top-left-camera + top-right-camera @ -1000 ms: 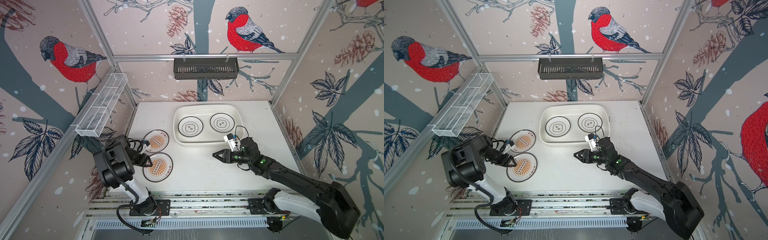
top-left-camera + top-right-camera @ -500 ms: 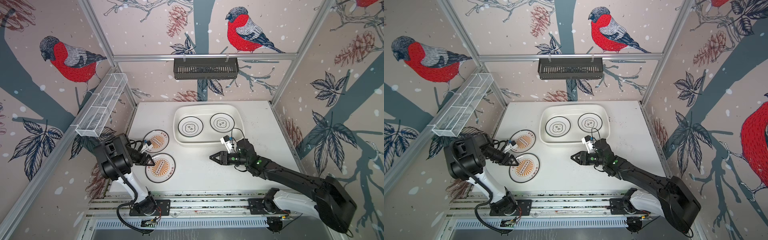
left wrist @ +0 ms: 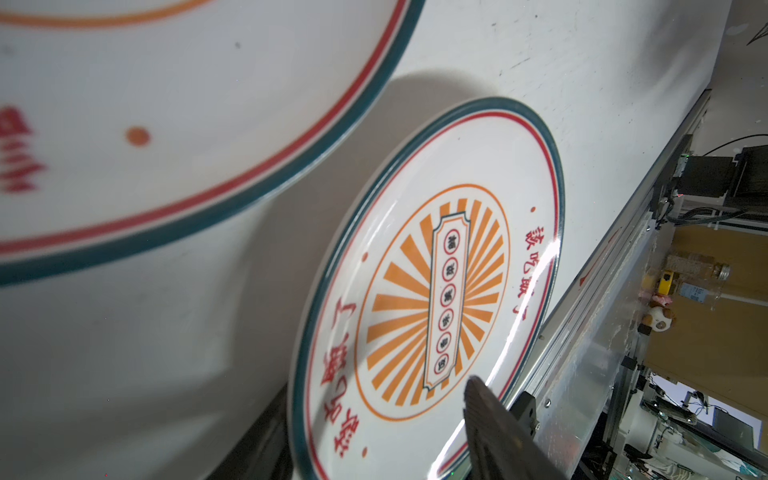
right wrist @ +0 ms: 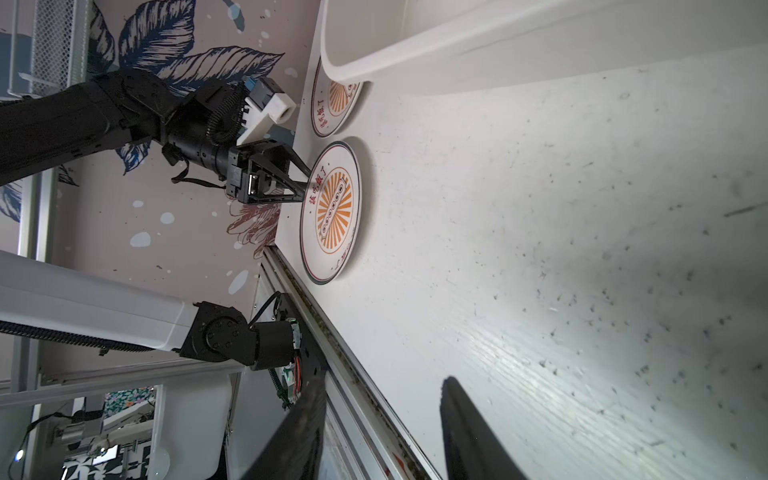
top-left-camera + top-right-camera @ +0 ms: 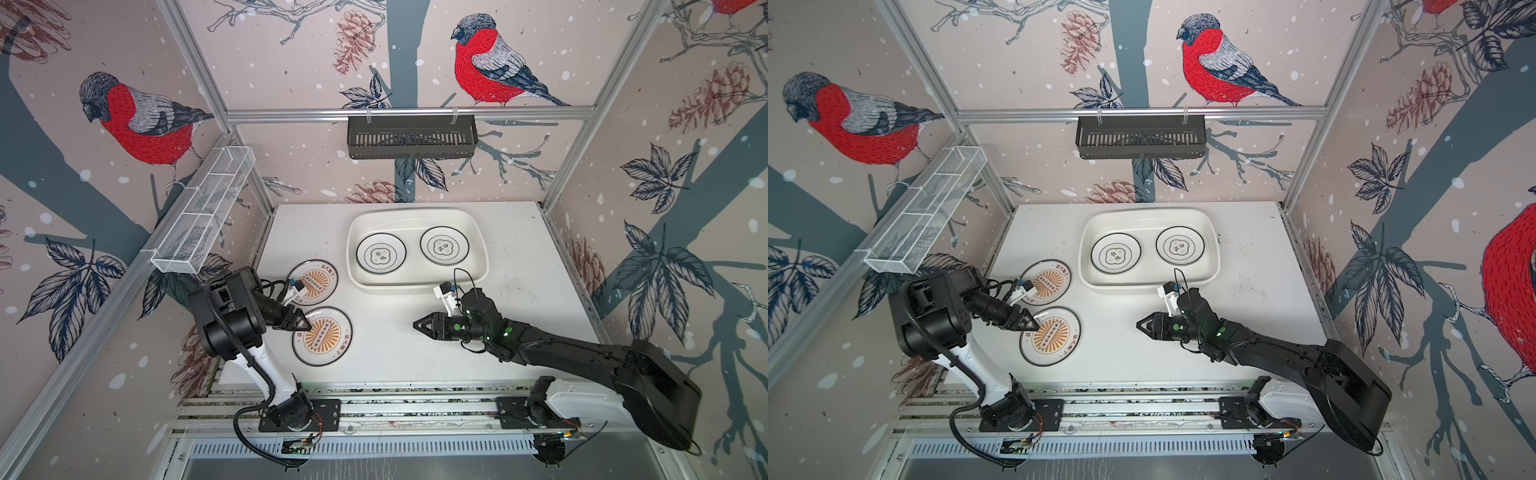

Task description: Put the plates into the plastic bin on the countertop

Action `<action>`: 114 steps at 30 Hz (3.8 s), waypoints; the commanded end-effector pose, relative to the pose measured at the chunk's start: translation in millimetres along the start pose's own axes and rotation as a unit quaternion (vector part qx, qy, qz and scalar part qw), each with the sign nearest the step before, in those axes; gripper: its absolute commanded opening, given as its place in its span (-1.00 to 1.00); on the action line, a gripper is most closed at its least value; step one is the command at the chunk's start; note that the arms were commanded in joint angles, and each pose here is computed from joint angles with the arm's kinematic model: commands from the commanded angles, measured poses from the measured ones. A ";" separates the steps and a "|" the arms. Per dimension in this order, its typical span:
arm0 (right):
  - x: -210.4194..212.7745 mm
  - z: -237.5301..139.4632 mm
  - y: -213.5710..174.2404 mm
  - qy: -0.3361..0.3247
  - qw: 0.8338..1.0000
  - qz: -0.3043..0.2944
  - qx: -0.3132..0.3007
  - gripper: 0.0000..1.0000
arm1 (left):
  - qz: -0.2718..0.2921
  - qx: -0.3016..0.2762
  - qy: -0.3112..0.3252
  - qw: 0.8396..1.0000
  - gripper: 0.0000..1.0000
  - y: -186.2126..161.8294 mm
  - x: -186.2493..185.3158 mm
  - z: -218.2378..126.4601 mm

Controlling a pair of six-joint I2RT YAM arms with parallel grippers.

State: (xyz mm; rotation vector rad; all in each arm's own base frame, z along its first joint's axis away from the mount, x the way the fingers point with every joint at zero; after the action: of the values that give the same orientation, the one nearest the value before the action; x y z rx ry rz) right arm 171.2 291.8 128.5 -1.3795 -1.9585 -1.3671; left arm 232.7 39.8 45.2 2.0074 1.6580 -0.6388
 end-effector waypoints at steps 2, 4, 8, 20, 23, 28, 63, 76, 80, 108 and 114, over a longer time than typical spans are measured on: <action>5.5 5.4 10.2 0.004 0.999 0.006 -0.035 -0.07 | 0.018 -0.020 0.020 0.999 0.27 8.2 5.8 5.0; 1.6 13.1 4.9 0.000 1.000 0.013 -0.028 -0.07 | 0.022 -0.017 0.021 0.999 0.27 7.6 3.7 7.4; 0.5 24.9 0.2 0.001 0.999 0.026 -0.024 -0.07 | 0.023 -0.012 0.015 1.000 0.27 6.6 1.9 11.3; 5.7 68.9 -12.9 0.016 0.999 0.045 0.003 -0.12 | 0.041 0.000 0.023 0.999 0.25 7.3 -3.8 13.4; 7.6 78.3 -14.1 0.024 0.998 0.050 0.009 -0.13 | 0.045 0.002 0.024 0.999 0.24 7.6 -5.4 13.6; 13.1 96.7 -17.1 0.033 0.998 0.052 0.025 -0.15 | 0.053 0.004 0.024 0.998 0.23 8.3 -7.8 14.1; 19.3 187.5 -38.7 0.039 0.988 0.097 0.118 -0.34 | 0.086 -0.017 -0.010 0.996 0.23 4.6 -38.0 9.7; 17.1 189.3 -40.4 0.036 0.987 0.101 0.116 -0.58 | 0.102 -0.017 -0.016 0.994 0.24 1.6 -46.0 6.0; 14.4 185.0 -39.8 0.036 0.988 0.106 0.108 -0.71 | 0.102 -0.022 -0.020 0.994 0.24 5.5 -47.2 3.6; 38.3 140.8 -32.4 0.087 0.992 0.077 0.057 -0.98 | 0.133 -0.074 -0.026 0.988 0.32 41.8 -92.0 -30.5; 38.1 126.1 -35.1 0.082 0.993 0.071 0.053 -0.98 | 0.154 -0.060 -0.033 0.986 0.33 44.2 -122.7 -27.0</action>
State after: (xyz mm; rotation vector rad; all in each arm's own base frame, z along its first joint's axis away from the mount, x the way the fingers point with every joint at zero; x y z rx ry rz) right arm 147.5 417.3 67.0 -1.3318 -1.7700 -1.1621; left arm 263.1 -33.8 131.2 2.1077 1.2827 -0.4236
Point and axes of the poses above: each gripper's point midway between its finger pads, its own z axis out along the fingers, its own x axis along the line the jaws close on, y = z × x, the point moved 2 cm from there along -z, back along the fingers, and after that the axes turned 9 degrees about -z, right-handed, at the moved point
